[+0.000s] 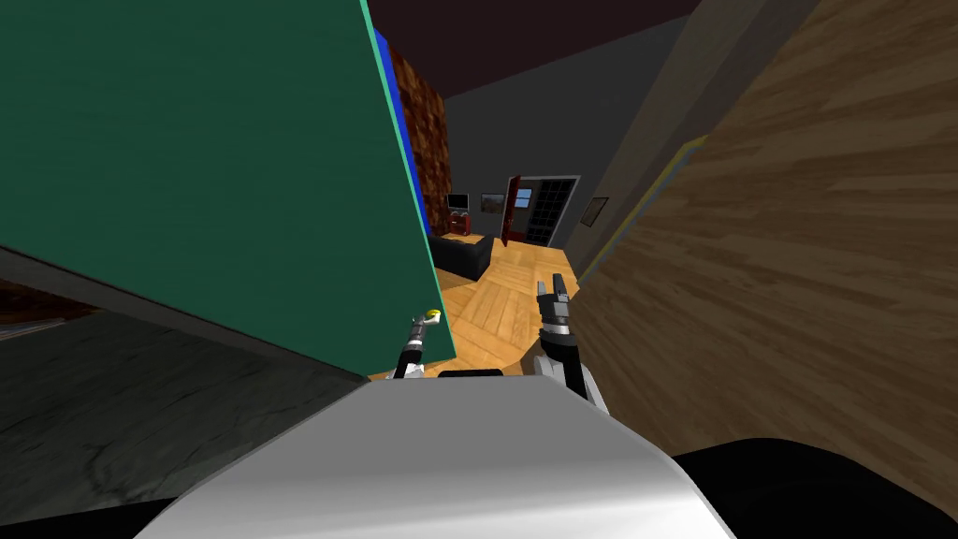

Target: Push the door open

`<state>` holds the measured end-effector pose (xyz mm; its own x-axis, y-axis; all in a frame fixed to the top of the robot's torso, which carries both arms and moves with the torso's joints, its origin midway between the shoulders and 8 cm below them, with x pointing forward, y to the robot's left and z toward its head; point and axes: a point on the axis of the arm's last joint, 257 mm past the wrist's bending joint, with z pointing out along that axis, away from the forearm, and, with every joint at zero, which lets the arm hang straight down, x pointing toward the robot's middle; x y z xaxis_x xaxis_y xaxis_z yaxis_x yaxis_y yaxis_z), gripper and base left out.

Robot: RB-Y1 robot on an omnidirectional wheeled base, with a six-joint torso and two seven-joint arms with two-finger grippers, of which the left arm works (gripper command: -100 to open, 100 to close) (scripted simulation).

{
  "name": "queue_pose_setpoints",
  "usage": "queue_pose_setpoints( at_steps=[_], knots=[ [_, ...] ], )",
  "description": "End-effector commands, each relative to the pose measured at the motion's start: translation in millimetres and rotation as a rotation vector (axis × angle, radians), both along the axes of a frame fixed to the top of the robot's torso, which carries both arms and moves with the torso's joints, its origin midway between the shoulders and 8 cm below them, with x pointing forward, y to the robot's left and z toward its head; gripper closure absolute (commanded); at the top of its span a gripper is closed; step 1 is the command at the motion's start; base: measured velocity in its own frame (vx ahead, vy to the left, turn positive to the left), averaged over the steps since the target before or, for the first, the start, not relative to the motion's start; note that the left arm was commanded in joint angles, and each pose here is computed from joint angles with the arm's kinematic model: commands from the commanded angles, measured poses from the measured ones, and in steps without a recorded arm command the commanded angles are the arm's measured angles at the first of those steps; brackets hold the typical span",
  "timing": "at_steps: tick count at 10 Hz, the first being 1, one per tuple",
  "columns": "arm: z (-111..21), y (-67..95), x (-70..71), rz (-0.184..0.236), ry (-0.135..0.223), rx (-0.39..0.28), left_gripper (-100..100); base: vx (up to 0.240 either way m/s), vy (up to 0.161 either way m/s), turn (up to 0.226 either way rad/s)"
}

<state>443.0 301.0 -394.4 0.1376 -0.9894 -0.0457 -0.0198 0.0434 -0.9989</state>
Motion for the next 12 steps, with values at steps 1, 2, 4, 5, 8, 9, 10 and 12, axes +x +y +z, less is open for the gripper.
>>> queue_pose_setpoints(
  at_steps=[1, 2, 4, 5, 8, 9, 10, 12],
  knots=[
    [9.1, 21.2, 0.9, 0.030, -0.023, 0.022, 100, 0.247, -0.033, 0.042],
    [10.0, 27.0, 0.4, 0.042, -0.024, 0.027, 100, 0.223, -0.045, 0.082],
    [11.9, 40.2, -1.3, 0.075, -0.027, 0.035, 100, 0.220, -0.056, 0.098],
    [12.5, 44.8, -2.1, 0.088, -0.028, 0.036, 100, 0.200, -0.037, 0.083],
    [13.4, 56.5, -5.0, 0.129, -0.031, 0.035, 100, 0.201, -0.045, 0.080],
    [13.3, 59.2, -6.1, 0.143, -0.032, 0.033, 100, 0.189, -0.033, 0.077],
    [13.1, 61.7, -7.2, 0.156, -0.032, 0.030, 100, 0.193, -0.049, 0.085],
    [11.7, 64.9, -10.0, 0.187, -0.032, 0.018, 100, 0.208, -0.058, 0.111]
  ],
)
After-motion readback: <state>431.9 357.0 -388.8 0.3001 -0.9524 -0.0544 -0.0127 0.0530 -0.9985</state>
